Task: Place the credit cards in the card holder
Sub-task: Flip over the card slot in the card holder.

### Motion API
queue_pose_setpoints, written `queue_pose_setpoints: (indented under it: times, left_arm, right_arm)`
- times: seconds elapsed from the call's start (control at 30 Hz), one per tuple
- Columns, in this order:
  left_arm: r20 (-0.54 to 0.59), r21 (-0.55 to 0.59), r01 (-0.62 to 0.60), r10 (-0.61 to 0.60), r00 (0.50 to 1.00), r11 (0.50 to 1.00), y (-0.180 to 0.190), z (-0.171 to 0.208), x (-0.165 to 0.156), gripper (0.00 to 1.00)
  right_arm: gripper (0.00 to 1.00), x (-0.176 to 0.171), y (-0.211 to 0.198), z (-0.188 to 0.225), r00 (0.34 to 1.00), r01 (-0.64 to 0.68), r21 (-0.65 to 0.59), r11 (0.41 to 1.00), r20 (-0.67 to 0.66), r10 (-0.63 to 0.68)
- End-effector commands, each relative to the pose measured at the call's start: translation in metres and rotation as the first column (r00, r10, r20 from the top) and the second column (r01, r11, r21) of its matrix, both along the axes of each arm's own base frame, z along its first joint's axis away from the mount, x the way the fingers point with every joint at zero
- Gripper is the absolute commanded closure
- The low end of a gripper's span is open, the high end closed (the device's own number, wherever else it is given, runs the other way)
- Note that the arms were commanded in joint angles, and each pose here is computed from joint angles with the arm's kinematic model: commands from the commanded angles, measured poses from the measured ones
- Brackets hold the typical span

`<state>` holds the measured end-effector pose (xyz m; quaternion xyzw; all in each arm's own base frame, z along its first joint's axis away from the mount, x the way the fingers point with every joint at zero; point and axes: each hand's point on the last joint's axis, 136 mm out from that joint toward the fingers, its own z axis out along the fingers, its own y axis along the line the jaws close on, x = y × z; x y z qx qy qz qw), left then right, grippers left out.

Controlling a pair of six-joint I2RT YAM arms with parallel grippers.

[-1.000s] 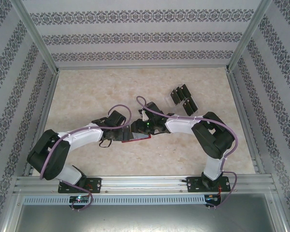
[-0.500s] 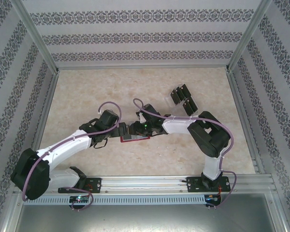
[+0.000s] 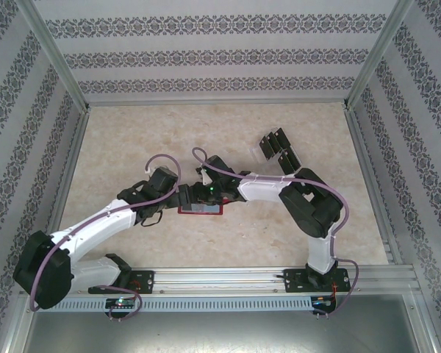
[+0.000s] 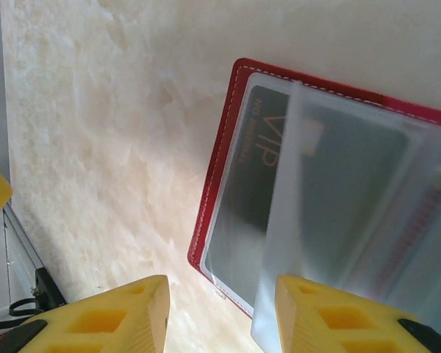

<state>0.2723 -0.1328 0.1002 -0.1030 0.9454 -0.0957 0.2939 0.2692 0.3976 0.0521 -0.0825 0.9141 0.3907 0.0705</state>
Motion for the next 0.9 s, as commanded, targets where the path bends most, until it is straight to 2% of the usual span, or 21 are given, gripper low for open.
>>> queue_pose_setpoints:
  times: [0.0, 0.23, 0.67, 0.87]
  left_arm:
    - [0.027, 0.008, -0.058, 0.058, 0.998, 0.998, 0.014, 0.009, -0.002, 0.00]
    - [0.093, -0.004, -0.091, 0.091, 0.992, 0.996, 0.022, 0.030, -0.002, 0.00]
    - [0.115, -0.008, -0.095, 0.095, 0.989, 0.995, 0.024, 0.044, -0.001, 0.00]
    - [0.110, 0.001, -0.100, 0.100, 0.989, 0.995, 0.027, 0.046, -0.005, 0.00]
  right_arm:
    - [0.57, -0.006, 0.014, 0.001, 0.999, -0.041, 0.003, 0.999, -0.018, 0.041]
    - [0.57, -0.009, 0.035, 0.004, 0.995, -0.091, 0.006, 0.996, -0.025, 0.092]
    - [0.57, 0.007, 0.082, 0.027, 0.981, -0.194, 0.079, 0.978, 0.014, 0.194]
    - [0.58, 0.024, 0.114, 0.061, 0.968, -0.248, 0.159, 0.956, 0.074, 0.239]
